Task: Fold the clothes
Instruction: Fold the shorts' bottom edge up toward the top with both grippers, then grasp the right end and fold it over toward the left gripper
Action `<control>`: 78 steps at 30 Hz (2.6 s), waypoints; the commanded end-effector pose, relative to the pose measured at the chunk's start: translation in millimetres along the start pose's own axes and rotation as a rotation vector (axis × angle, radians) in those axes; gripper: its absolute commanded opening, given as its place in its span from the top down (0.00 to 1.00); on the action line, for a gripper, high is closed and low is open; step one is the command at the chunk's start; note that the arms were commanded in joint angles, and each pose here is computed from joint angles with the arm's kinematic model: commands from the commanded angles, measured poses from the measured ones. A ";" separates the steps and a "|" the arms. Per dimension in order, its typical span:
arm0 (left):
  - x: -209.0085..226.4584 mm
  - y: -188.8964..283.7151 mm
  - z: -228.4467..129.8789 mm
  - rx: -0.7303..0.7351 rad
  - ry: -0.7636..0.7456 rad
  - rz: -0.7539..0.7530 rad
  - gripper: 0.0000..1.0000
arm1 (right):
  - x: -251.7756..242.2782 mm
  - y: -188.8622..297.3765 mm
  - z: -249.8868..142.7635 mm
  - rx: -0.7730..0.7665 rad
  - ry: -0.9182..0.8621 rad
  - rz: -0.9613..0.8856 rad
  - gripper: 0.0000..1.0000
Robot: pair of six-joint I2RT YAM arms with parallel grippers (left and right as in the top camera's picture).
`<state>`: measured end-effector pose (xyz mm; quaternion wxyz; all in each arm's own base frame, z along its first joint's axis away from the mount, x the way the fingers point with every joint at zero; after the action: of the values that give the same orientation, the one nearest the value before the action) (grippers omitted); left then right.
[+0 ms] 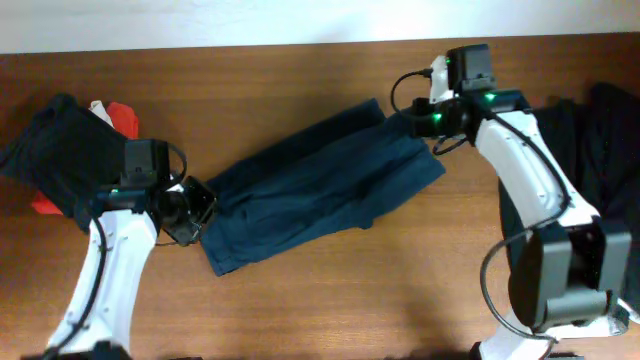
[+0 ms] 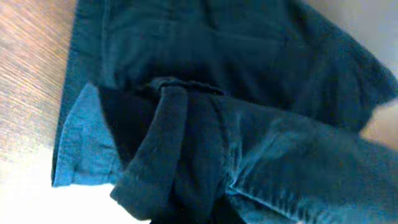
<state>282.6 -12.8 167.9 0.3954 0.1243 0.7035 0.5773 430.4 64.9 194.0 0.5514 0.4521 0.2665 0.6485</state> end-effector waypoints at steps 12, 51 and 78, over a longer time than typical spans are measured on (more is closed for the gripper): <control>41.0 -47.8 90.8 -0.065 0.334 -0.069 0.01 | 7.1 -39.3 7.5 -0.020 0.071 0.000 0.26; 32.4 -65.1 44.2 0.048 -0.099 0.120 0.01 | -41.4 -45.1 -84.0 0.420 -0.283 -0.269 0.96; 7.9 -128.1 4.1 0.285 -0.610 -0.010 0.96 | -18.0 22.7 -63.5 0.471 -0.215 -0.177 0.54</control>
<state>330.4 -31.9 68.7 0.5837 0.3128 0.6066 0.4399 365.8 42.5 165.6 0.5157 0.6210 0.3882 0.4446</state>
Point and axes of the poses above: each gripper's point midway between its finger pads, its own y axis back along the fingers, its own x axis along the line the jaws close on, z = x × y, the point moved 7 cm from there along y, back along the fingers, and after that the axes turned 4 degrees about -y, right-handed, at the moved point
